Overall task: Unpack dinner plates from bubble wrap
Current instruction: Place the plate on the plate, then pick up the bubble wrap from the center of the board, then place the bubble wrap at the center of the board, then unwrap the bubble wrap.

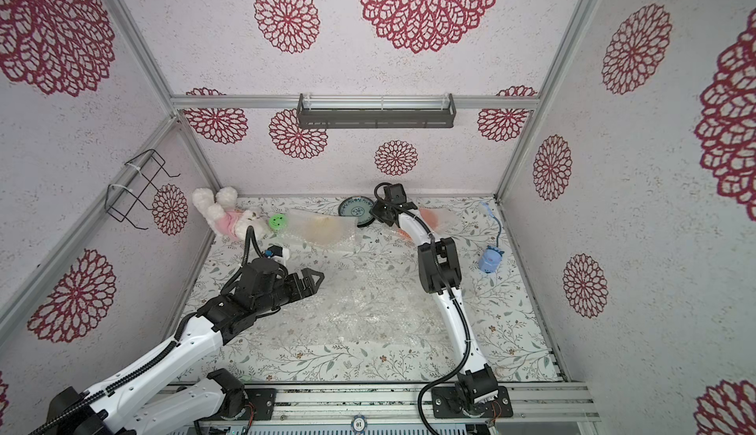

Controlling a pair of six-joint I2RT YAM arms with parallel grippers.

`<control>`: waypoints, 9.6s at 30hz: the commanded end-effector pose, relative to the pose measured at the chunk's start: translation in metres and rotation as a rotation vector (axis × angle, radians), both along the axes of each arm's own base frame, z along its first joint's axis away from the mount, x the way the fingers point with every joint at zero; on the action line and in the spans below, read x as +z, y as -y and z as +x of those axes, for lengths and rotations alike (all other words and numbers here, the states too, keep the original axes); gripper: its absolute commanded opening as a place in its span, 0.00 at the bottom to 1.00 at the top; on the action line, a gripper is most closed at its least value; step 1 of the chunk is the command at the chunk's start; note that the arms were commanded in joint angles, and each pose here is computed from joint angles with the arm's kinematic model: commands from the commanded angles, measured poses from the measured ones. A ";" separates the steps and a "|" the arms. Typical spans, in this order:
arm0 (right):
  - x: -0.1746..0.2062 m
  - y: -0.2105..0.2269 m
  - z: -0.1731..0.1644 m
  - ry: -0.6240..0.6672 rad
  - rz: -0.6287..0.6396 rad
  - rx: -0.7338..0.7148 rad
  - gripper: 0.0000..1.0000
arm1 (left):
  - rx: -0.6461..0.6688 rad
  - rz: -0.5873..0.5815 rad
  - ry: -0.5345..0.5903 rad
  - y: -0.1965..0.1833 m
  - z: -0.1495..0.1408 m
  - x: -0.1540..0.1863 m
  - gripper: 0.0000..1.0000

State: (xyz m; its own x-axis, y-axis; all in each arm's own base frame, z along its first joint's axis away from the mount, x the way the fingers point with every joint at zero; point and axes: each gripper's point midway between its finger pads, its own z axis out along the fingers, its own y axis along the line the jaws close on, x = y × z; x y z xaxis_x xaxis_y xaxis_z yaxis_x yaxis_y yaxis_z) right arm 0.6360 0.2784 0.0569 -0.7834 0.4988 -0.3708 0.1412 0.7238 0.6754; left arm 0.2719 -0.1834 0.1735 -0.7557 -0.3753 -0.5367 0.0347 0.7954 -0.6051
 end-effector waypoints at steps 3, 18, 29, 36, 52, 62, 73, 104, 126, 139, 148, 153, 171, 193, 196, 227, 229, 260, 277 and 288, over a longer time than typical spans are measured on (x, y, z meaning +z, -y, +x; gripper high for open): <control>0.011 -0.005 0.003 0.028 0.008 0.022 0.05 | 0.023 0.001 0.013 -0.003 0.001 0.000 0.97; 0.031 -0.009 -0.005 0.062 0.007 0.074 0.39 | 0.044 0.006 -0.002 -0.006 0.008 -0.007 0.97; 0.056 -0.005 -0.011 0.089 -0.007 0.078 0.42 | 0.058 -0.021 -0.033 -0.006 0.018 -0.014 0.97; 0.066 -0.005 -0.013 0.099 -0.007 0.091 0.43 | 0.069 -0.023 -0.060 -0.008 0.019 -0.023 0.97; 0.112 0.013 -0.029 0.113 -0.060 0.089 0.52 | 0.205 -0.086 -0.104 -0.037 0.048 -0.016 0.97; 0.172 0.042 -0.111 0.255 -0.144 0.221 0.99 | 0.283 -0.230 -0.200 -0.031 0.116 -0.025 0.97; 0.173 0.110 -0.244 0.275 -0.190 0.201 0.99 | 0.528 -0.337 -0.295 -0.026 0.197 -0.086 0.88; 0.122 0.158 -0.330 0.226 0.008 0.111 0.99 | 0.662 -0.420 -0.364 -0.023 0.247 -0.149 0.05; 0.106 0.187 -0.307 0.196 -0.136 -0.005 0.99 | 0.044 -0.237 -0.258 0.051 0.104 -0.005 0.00; 0.078 0.174 -0.332 0.130 -0.072 0.030 0.99 | -0.315 -0.105 -0.415 0.092 -0.003 -0.057 0.01; 0.043 0.165 -0.347 0.049 -0.112 0.065 0.99 | -0.374 -0.050 -0.386 0.101 0.022 -0.061 0.01; 0.029 0.167 -0.342 0.020 -0.132 0.059 0.99 | -0.385 -0.056 -0.450 0.103 0.040 -0.086 0.01; -0.025 0.201 -0.324 -0.120 -0.168 -0.107 0.99 | -0.268 0.002 -0.579 0.071 0.021 -0.170 0.52; 0.055 0.175 -0.306 0.108 -0.169 0.020 0.98 | -0.149 0.023 -0.256 0.084 -0.013 -0.049 0.90; 0.054 0.135 -0.316 0.120 -0.079 0.177 0.96 | -0.185 0.060 -0.257 0.106 -0.010 -0.053 0.90; 0.003 0.052 -0.325 0.022 0.116 0.448 0.53 | -0.192 0.145 -0.533 0.137 0.024 -0.186 0.58; 0.011 0.047 -0.327 0.034 0.139 0.461 0.48 | -0.201 0.141 -0.536 0.138 0.022 -0.188 0.58; 0.072 0.044 -0.316 0.117 0.053 0.452 0.00 | -0.271 -0.122 -0.068 0.106 -0.003 0.007 0.97; 0.127 0.189 -0.312 0.135 -0.703 -0.046 0.00 | -0.092 -0.118 -0.116 0.043 -0.004 -0.024 0.97; 0.117 0.174 -0.316 0.138 -0.981 -0.030 0.00 | -0.195 -0.205 -0.164 0.087 0.019 -0.018 0.97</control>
